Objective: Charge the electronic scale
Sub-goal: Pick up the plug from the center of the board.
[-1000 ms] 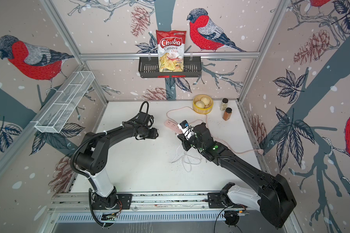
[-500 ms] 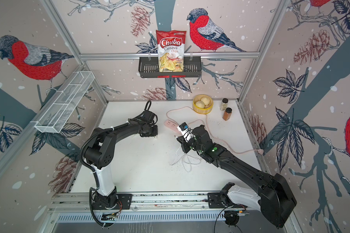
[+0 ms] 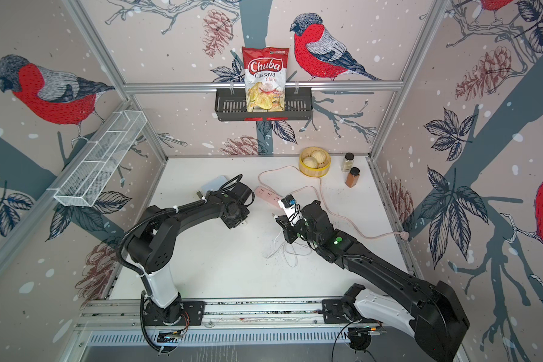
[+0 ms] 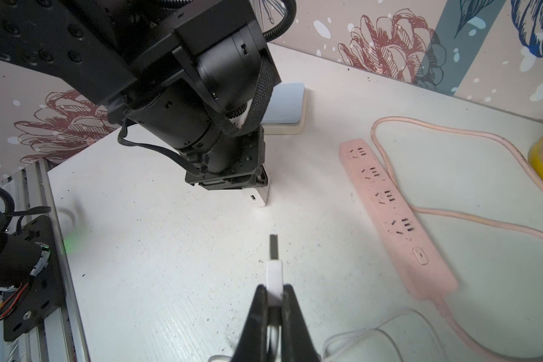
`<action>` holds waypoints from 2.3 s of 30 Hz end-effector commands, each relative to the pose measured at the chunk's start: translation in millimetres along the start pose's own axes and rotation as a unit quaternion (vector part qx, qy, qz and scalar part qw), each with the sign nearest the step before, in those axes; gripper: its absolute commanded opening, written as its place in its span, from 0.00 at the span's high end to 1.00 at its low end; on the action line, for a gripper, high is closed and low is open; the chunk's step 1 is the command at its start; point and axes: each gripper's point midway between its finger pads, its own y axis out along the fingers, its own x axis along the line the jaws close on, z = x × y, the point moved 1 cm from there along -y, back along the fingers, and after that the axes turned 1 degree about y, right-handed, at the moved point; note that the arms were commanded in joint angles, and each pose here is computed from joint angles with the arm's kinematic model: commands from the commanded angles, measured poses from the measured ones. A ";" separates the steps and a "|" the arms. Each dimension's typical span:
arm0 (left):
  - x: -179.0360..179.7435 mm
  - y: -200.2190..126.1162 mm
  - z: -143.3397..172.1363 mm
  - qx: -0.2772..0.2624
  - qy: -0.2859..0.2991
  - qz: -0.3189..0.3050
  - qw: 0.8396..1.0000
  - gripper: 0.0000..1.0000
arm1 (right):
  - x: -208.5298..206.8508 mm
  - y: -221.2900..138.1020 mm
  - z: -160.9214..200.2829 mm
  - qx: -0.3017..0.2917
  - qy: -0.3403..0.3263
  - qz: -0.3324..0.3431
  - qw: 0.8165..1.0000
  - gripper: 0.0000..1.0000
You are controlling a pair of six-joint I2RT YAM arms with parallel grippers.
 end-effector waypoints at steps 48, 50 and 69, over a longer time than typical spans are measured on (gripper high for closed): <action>-30.5 -59.6 -23.1 -0.091 0.868 0.298 0.387 0.49 | -18.0 32.4 24.5 0.062 -0.023 0.066 0.996 1.00; -28.7 -52.1 -27.3 -0.083 0.880 0.279 0.376 0.49 | -18.4 31.7 25.8 0.063 -0.022 0.067 0.996 1.00; -20.1 -4.5 -18.5 -0.064 0.904 0.243 0.346 0.50 | -16.0 40.0 34.1 0.076 -0.030 0.055 0.995 1.00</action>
